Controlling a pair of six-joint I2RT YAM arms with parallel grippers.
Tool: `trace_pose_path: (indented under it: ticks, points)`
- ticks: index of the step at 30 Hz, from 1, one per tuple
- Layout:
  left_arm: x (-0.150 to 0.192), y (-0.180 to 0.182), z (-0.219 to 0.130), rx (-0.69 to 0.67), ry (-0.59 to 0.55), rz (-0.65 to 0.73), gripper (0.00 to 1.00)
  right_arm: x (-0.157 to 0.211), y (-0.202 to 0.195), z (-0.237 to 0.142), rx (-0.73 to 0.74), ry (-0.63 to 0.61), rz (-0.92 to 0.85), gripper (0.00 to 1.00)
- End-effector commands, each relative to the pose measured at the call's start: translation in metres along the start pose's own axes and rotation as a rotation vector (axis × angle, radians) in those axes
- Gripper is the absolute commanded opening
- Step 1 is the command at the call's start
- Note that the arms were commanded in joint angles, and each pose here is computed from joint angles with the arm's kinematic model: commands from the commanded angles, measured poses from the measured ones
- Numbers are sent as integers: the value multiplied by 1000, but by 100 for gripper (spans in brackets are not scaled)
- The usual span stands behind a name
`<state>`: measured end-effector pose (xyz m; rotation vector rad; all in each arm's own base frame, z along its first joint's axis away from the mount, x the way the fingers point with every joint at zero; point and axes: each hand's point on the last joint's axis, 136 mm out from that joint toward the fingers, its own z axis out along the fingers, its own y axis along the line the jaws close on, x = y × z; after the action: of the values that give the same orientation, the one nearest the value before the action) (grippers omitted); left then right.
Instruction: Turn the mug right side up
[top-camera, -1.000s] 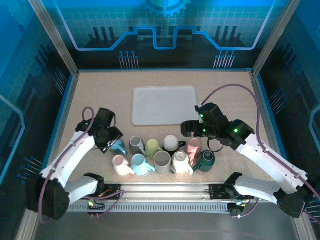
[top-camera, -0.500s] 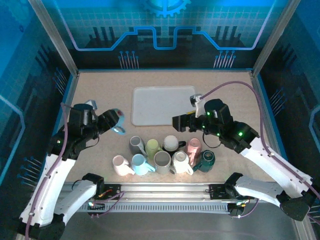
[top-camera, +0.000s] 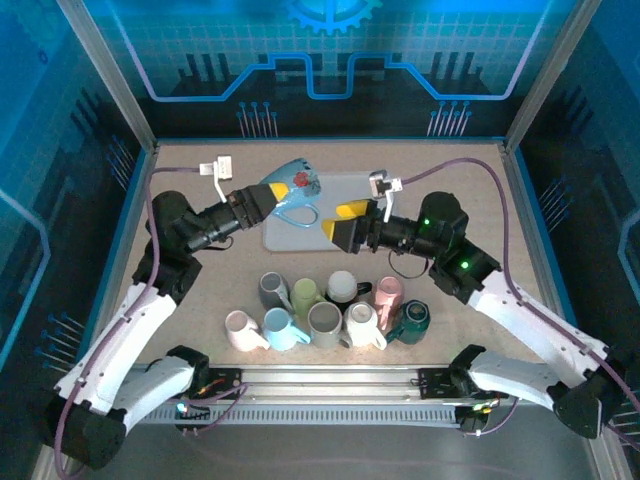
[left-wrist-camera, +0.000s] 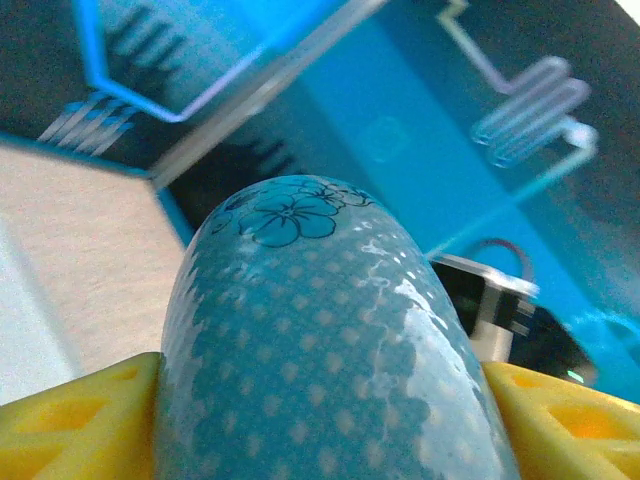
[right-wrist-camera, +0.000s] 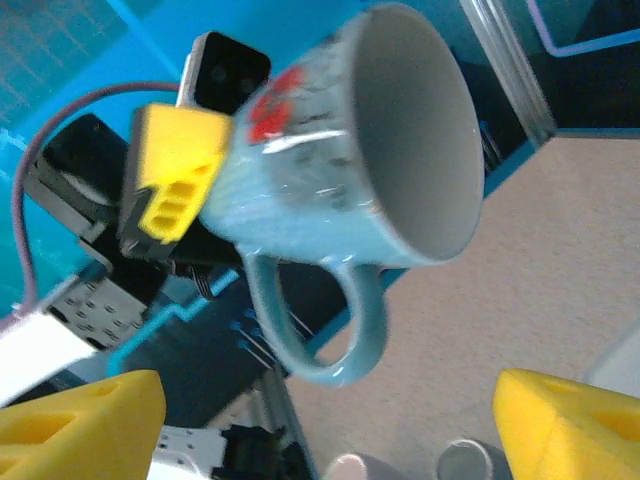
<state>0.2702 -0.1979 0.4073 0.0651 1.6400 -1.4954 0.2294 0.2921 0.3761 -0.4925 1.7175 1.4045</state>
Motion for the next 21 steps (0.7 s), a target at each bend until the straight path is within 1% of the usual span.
trace_pose_path:
  ticks: [1,5,8,10,15,17,18,19,20,21]
  points:
    - [-12,-69,-5,275,-49,156,24,-15,28,2,-191,-27,35,86]
    - [-3,-77,-1,327,-11,159,26,-19,35,10,-253,-1,37,84]
    - [7,-76,2,326,12,167,26,-21,39,13,-284,0,45,74]
    - [11,-74,1,313,16,178,25,-21,42,15,-311,7,54,63]
    - [23,-72,-1,276,45,230,25,-17,41,17,-302,7,65,30]
    - [25,-68,-3,247,41,246,26,-16,40,17,-297,5,76,20]
    - [27,-66,-5,234,39,253,29,-16,40,17,-298,3,80,14]
    - [29,-64,-7,226,41,259,36,-16,39,16,-296,3,83,10]
    - [30,-62,-9,212,42,265,46,-16,39,15,-292,0,84,5]
    - [32,-60,-11,194,49,266,57,-16,40,13,-286,-2,79,3]
